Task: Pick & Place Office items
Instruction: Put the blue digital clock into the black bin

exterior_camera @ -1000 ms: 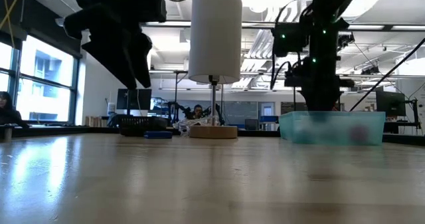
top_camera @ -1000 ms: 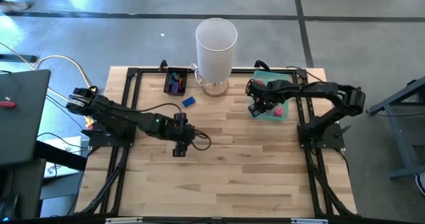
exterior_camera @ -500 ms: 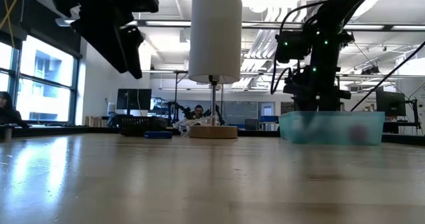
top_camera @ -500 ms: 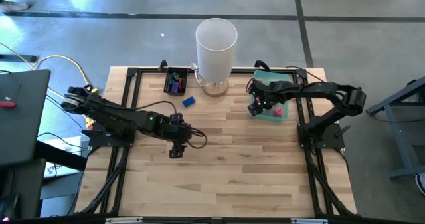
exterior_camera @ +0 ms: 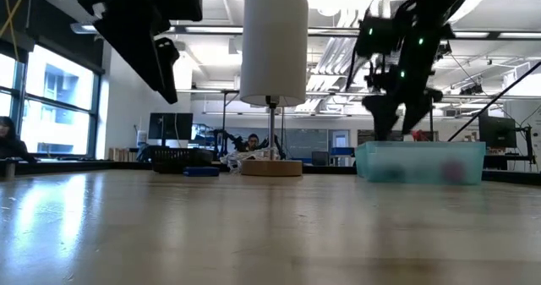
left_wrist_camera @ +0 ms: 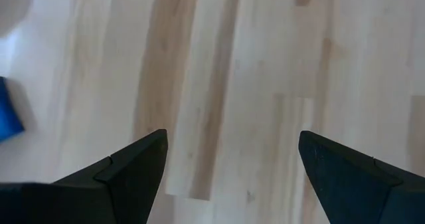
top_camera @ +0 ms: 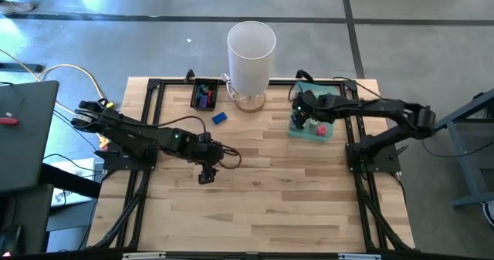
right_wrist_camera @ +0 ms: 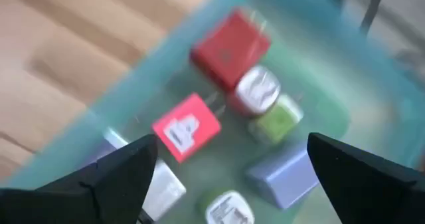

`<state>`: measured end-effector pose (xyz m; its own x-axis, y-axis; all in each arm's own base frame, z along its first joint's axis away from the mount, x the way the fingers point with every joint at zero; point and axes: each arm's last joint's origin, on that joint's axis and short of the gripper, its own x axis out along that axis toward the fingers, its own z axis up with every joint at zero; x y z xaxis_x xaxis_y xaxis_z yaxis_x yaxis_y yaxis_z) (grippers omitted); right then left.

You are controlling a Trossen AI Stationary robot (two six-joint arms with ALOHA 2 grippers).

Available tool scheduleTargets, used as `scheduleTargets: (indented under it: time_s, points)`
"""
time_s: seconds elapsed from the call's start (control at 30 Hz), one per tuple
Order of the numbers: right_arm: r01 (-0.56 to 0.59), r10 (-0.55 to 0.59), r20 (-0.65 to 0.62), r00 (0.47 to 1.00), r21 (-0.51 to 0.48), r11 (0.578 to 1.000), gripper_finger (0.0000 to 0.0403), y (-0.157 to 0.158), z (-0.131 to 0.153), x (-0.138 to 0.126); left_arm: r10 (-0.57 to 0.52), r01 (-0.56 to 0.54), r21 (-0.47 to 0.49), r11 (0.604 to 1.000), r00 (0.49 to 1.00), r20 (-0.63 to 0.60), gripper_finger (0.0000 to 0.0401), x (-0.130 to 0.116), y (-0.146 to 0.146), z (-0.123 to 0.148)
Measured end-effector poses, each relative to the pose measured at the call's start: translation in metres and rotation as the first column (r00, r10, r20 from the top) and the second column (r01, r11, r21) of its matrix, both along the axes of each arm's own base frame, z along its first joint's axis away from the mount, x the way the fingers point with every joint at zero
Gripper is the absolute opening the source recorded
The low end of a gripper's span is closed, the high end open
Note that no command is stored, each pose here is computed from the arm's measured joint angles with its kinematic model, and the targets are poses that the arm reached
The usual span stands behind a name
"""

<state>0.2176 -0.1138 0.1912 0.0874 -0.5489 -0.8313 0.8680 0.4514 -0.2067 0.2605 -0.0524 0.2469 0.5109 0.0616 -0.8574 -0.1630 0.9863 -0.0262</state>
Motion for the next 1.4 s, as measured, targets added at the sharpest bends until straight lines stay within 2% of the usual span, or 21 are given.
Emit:
scheduleTargets:
  time_s: [0.07, 0.17, 0.23, 0.3, 0.4, 0.53, 0.77, 0.9, 1.07, 1.4]
  points:
    - [-0.014, 0.017, 0.03, 0.999, -0.086, 0.996, 0.0377, 0.009, 0.013, 0.0, 0.0, 0.0, 0.024, 1.0, 1.0, 0.0, 0.0332, 0.001, 0.007, 0.0]
    - [-0.047, 0.067, 0.093, 0.993, -0.199, 0.979, 0.0376, 0.028, 0.033, 0.0, 0.019, -0.02, 0.141, 0.99, 1.0, 0.007, 0.0332, 0.004, 0.024, 0.001]
    - [-0.094, 0.132, 0.148, 0.98, -0.236, 0.967, 0.0375, 0.045, 0.045, 0.0, 0.049, -0.049, 0.242, 0.969, 0.999, 0.005, 0.0332, 0.006, 0.041, 0.002]
    - [-0.151, 0.204, 0.203, 0.958, -0.248, 0.957, 0.0375, 0.062, 0.054, 0.0, 0.074, -0.072, 0.293, 0.953, 0.997, 0.003, 0.0332, 0.007, 0.059, 0.003]
    - [-0.234, 0.302, 0.277, 0.912, -0.251, 0.939, 0.0375, 0.087, 0.063, -0.001, 0.092, -0.088, 0.284, 0.955, 0.996, -0.001, 0.0332, 0.007, 0.084, 0.004]
    - [-0.318, 0.391, 0.34, 0.855, -0.252, 0.914, 0.0375, 0.116, 0.068, 0.0, 0.056, -0.058, 0.274, 0.96, 0.998, 0.012, 0.0332, 0.006, 0.11, 0.004]
    - [-0.417, 0.492, 0.384, 0.782, -0.264, 0.87, 0.0375, 0.145, 0.068, 0.007, -0.009, -0.004, 0.218, 0.976, 0.998, 0.058, 0.0332, 0.004, 0.15, 0.0]
    - [-0.431, 0.506, 0.374, 0.777, -0.271, 0.861, 0.0375, 0.151, 0.066, 0.008, -0.022, 0.008, 0.179, 0.984, 0.997, 0.075, 0.0332, 0.008, 0.171, -0.011]
    - [-0.432, 0.51, 0.365, 0.779, -0.277, 0.858, 0.0375, 0.151, 0.066, 0.007, 0.065, -0.073, 0.136, 0.988, 0.996, 0.063, 0.0332, 0.014, 0.19, -0.03]
    - [-0.444, 0.523, 0.334, 0.784, -0.286, 0.849, 0.0375, 0.151, 0.062, 0.01, 0.075, -0.067, 0.176, 0.982, 0.996, -0.041, 0.0332, 0.021, 0.2, -0.058]
